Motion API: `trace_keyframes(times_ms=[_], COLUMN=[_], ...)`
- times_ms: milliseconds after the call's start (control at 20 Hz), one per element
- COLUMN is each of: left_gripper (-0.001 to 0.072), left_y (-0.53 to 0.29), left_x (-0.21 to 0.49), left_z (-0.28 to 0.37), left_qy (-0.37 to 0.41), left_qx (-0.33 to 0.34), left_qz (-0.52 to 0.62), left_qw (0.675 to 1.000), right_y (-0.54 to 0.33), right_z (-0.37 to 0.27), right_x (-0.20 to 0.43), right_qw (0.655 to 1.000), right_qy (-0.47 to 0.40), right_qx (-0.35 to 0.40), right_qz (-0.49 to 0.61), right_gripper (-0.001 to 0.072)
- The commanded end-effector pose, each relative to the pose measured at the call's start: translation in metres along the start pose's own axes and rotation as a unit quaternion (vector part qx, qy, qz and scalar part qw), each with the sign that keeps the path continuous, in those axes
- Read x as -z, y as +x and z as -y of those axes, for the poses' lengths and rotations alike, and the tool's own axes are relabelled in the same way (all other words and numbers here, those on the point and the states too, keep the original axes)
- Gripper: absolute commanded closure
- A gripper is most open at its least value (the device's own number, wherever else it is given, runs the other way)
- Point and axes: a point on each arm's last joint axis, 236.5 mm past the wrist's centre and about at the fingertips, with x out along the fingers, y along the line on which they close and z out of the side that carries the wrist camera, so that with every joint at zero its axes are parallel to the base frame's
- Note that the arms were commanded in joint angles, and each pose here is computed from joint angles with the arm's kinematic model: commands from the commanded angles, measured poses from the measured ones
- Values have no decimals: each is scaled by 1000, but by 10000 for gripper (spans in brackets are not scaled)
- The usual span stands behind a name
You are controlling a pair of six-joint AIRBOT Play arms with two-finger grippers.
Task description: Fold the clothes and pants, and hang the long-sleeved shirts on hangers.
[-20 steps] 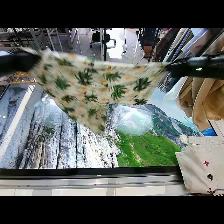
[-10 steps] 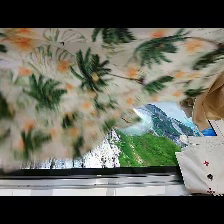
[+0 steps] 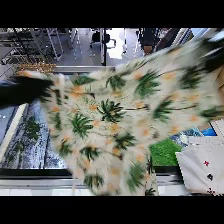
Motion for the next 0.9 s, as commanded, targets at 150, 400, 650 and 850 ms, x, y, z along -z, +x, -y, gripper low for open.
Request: trace_keyframes(times_ms=[150, 400, 650, 850], left_gripper=[697, 697, 697, 698], left_y=[120, 170, 156, 102], left_x=[123, 132, 95, 150], left_z=[-280, -319, -295, -252], left_qy=[-192, -203, -190, -238], left_qx=[-203, -173, -112, -13], left_qz=[-24, -61, -74, -235], left_qw=[960, 962, 973, 942], right_y=[215, 239, 165, 73], right_z=[-88, -99, -149, -201], right_x=[196, 215, 182, 220], right_qw=[962, 949, 902, 788], right_qy=[136, 200, 234, 285], right_qx=[-150, -149, -275, -360], right_qz=[-182, -192, -237, -411], right_gripper=[703, 703, 703, 704])
